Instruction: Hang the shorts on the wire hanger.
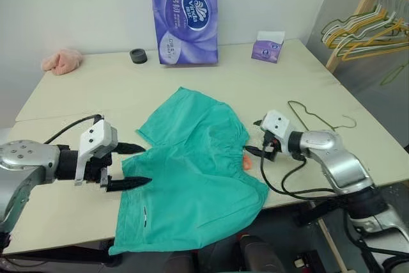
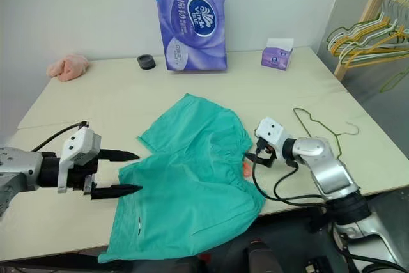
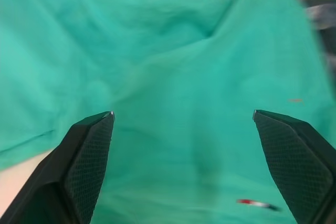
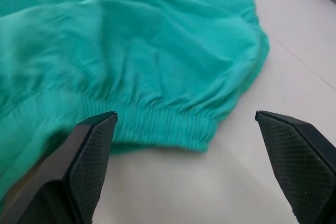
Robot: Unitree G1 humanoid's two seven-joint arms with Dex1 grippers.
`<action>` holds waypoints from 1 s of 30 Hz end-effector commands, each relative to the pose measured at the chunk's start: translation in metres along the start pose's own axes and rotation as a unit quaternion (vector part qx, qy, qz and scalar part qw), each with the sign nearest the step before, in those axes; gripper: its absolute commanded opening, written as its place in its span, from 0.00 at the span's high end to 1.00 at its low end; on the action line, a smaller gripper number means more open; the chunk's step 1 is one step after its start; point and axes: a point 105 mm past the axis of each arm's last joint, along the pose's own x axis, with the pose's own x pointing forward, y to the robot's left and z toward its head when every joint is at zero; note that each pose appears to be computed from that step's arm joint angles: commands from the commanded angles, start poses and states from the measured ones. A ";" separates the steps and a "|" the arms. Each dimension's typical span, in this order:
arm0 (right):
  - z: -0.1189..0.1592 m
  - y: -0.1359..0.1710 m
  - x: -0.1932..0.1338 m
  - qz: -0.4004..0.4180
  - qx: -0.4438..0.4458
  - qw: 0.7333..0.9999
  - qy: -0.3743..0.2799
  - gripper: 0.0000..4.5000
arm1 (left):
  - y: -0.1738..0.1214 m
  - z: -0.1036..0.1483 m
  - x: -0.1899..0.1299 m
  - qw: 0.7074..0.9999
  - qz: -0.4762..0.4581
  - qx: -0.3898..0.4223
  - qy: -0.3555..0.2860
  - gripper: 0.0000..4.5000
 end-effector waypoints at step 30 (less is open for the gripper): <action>0.059 -0.067 0.009 -0.056 -0.092 0.992 -0.060 0.00 | -0.017 0.032 0.023 0.994 -0.074 -0.006 -0.075 0.01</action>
